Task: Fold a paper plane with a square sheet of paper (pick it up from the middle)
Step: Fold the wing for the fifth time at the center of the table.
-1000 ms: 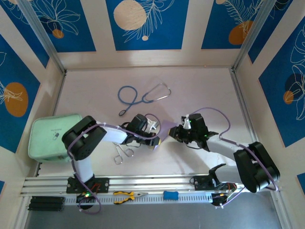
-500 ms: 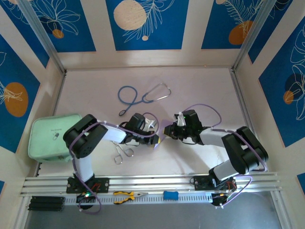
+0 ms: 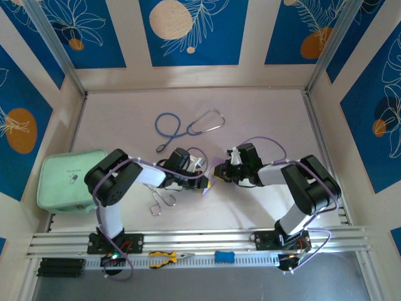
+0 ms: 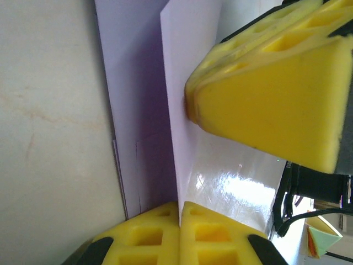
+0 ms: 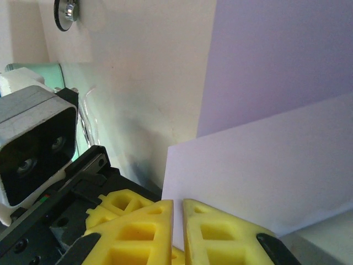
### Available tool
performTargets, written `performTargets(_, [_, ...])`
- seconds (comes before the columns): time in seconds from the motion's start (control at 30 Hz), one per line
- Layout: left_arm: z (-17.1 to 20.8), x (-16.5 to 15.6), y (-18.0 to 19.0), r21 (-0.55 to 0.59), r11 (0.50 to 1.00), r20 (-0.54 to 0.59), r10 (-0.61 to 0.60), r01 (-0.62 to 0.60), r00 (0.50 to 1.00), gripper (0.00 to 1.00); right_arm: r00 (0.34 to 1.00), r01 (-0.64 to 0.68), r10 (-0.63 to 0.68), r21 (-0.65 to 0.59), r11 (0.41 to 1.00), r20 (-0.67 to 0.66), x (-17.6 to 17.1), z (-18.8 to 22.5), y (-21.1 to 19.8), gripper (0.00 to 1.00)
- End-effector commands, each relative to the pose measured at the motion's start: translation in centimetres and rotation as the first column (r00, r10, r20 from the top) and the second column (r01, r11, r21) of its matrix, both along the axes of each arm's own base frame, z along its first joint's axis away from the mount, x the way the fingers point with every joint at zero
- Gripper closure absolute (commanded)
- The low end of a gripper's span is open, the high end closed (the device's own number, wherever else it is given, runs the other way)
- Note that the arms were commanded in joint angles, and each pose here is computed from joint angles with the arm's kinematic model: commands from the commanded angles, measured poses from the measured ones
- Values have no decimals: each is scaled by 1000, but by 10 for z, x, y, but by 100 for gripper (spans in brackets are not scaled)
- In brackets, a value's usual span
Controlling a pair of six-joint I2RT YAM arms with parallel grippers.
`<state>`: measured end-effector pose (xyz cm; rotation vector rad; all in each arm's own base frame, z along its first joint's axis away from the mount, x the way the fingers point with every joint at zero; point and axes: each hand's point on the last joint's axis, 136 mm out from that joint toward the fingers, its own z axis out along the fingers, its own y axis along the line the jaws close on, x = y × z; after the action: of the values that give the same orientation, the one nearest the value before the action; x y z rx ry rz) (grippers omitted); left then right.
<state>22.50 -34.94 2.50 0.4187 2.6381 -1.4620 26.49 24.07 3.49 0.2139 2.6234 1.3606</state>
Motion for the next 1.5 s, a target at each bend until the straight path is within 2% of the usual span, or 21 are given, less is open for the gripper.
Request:
performTargets(0.0, [-25, -5, 11, 71, 997, -76, 17, -12, 997, 100, 1000, 5, -5, 0, 1000, -10, 2, -3, -1, 86])
performTargets(1.03, [-38, -8, 20, 141, 990, -123, 19, -1, 992, 100, 987, 52, -71, -135, 989, -141, -3, -37, -16, 87])
performTargets(1.27, [-33, -5, 19, 119, 993, -87, 22, -12, 996, 100, 996, 61, -64, -68, 996, -56, 8, -5, -14, 83])
performTargets(1.47, [-21, -2, 15, 66, 998, -27, -8, 10, 1000, 100, 989, 147, -147, -59, 987, 15, 13, 24, -41, 81])
